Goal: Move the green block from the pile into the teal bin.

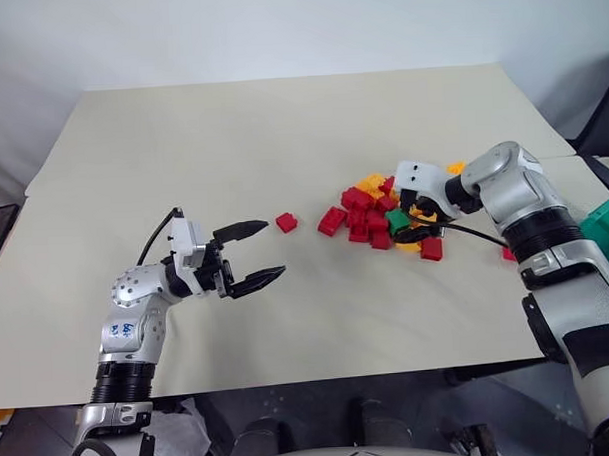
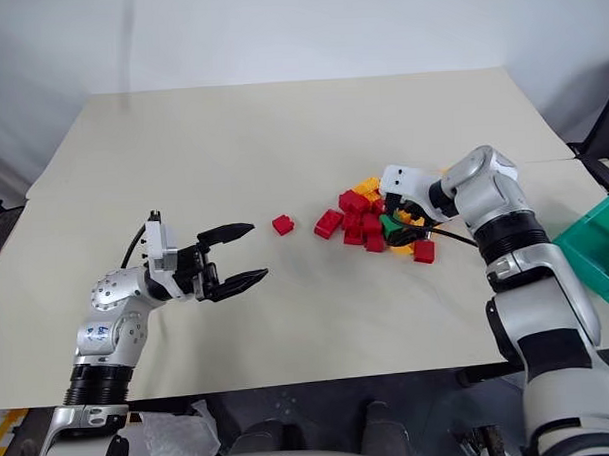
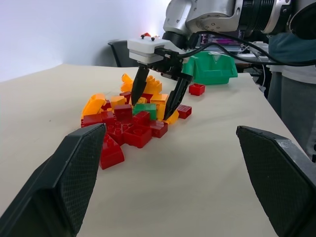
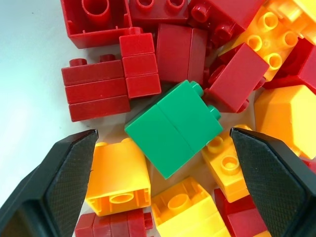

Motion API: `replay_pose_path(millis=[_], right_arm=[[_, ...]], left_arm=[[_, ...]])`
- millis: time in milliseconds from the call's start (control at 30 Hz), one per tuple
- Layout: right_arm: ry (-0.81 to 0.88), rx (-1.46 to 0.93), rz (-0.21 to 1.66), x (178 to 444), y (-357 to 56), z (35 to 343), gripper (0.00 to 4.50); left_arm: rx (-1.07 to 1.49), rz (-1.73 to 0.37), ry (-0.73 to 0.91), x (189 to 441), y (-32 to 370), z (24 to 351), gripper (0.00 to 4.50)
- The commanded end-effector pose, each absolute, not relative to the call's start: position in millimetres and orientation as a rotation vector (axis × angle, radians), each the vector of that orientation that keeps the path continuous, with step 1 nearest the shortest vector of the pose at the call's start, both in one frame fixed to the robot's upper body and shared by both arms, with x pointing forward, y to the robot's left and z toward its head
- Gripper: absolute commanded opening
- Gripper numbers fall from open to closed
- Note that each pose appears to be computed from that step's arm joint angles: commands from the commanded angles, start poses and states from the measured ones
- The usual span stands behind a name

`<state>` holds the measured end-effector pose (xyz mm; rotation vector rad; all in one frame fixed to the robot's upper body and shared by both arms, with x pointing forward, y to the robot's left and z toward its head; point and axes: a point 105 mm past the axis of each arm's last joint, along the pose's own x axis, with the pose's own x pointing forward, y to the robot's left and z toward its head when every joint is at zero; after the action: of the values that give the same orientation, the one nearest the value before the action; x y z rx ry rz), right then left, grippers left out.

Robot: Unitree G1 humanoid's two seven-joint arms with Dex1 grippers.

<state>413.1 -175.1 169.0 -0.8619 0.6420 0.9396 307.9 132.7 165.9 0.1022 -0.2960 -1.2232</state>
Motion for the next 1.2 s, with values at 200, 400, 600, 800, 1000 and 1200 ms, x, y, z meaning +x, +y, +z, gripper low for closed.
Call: replay_pose_path(millis=[200, 400, 600, 800, 1000, 1200], right_arm=[[0.671, -0.86, 0.995, 410.6, -163.3, 160.6, 3.9], [0.657, -0.852, 0.989, 410.7, -163.0, 159.9, 2.43], [0.59, -0.826, 0.964, 409.8, -166.1, 178.1, 2.43], [0.48, -0.751, 0.934, 397.9, -174.9, 220.0, 2.43], [0.343, -0.626, 0.722, 378.2, -208.2, 266.6, 2.43], [0.253, -0.53, 0.482, 359.2, -251.6, 285.1, 2.43]], left_arm=[[0.119, -1.215, -0.35, 304.7, 131.3, 176.2, 4.5], [0.117, -1.21, -0.353, 303.0, 130.9, 175.6, 4.5], [0.115, -1.211, -0.356, 302.4, 129.6, 176.0, 4.5], [0.115, -1.23, -0.356, 303.1, 127.0, 177.1, 4.5], [0.114, -1.275, -0.361, 307.0, 114.4, 184.1, 4.5], [0.123, -1.328, -0.384, 309.4, 98.0, 198.2, 4.5]])
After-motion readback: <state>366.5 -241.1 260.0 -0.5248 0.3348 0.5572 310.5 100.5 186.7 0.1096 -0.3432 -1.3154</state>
